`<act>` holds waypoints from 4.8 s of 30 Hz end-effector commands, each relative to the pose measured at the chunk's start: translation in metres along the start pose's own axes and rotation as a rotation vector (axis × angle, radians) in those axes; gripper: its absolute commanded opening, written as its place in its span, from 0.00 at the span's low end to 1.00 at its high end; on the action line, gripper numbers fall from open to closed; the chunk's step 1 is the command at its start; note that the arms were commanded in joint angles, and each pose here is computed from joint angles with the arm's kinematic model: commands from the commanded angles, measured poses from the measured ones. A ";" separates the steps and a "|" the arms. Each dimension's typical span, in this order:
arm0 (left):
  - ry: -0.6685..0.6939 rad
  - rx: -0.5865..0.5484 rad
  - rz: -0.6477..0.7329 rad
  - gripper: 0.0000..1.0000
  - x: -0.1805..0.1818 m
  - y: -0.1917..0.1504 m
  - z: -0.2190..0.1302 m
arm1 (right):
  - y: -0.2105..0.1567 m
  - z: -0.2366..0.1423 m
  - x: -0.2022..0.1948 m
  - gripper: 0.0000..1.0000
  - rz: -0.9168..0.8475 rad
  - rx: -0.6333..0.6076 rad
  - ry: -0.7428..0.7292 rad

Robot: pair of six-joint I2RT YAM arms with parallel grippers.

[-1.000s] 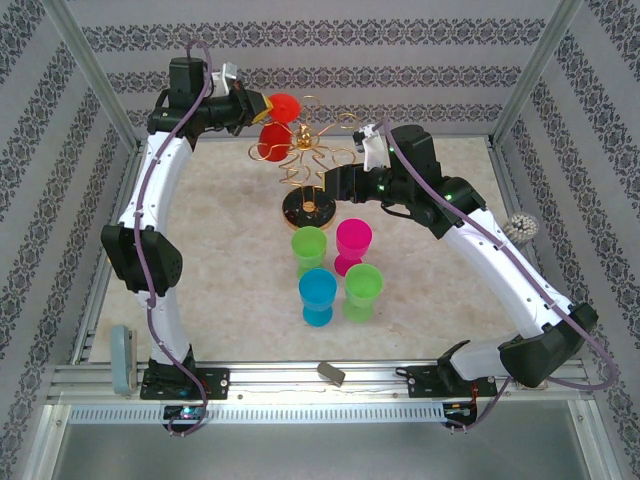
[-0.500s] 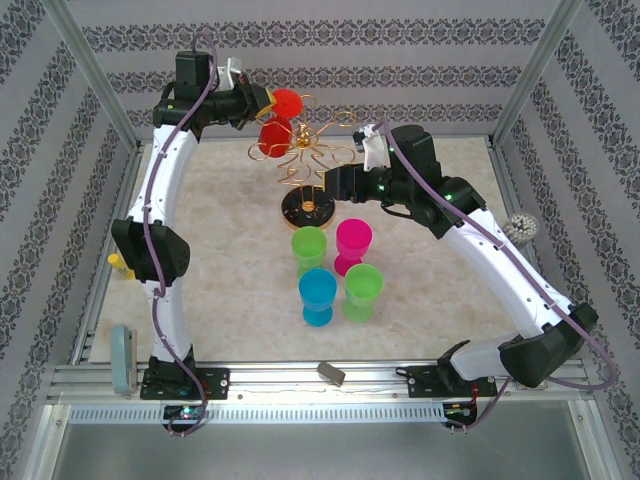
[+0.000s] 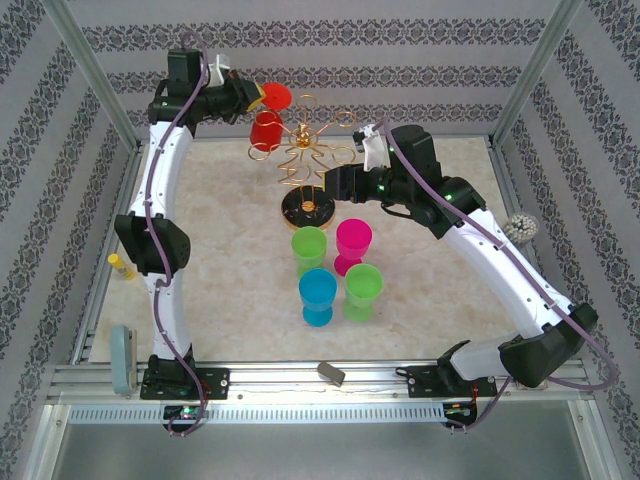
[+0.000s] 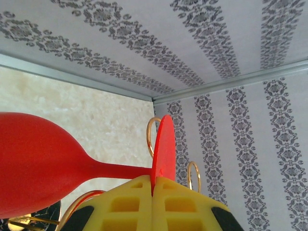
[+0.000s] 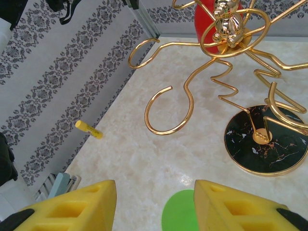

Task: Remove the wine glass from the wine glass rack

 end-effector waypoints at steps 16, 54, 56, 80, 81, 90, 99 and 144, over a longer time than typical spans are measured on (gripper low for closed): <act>0.080 -0.129 0.061 0.00 0.011 0.031 -0.077 | 0.011 -0.019 0.010 0.47 -0.013 -0.055 0.004; 0.391 -0.003 0.290 0.00 0.037 -0.204 -0.187 | 0.003 -0.022 0.023 0.47 0.024 -0.009 0.168; 0.439 0.017 0.344 0.00 0.038 -0.216 -0.187 | 0.000 -0.023 0.026 0.47 0.018 -0.004 0.173; 1.231 0.253 1.267 0.00 0.098 -0.270 -0.183 | -0.033 -0.035 0.026 0.47 0.018 0.012 0.160; 1.243 0.251 1.281 0.00 0.101 -0.273 -0.184 | -0.033 -0.034 0.027 0.48 0.018 0.013 0.165; 1.356 0.198 1.504 0.00 0.125 -0.296 -0.198 | -0.017 -0.022 0.035 0.47 0.004 0.017 0.217; 1.412 0.212 1.716 0.00 0.146 -0.311 -0.202 | -0.006 -0.013 0.050 0.47 -0.050 0.033 0.238; 1.388 0.472 2.376 0.00 0.172 -0.360 -0.178 | -0.039 0.188 0.168 0.65 -0.476 0.304 0.439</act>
Point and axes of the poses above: each hand's point on the last joint's axis, 136 mm out from that joint toward the fingers, its own z axis out along the fingers, its own x axis along the line the jaws close on, y = z × x, the point moved 6 cm from there along -z, back along the fingers
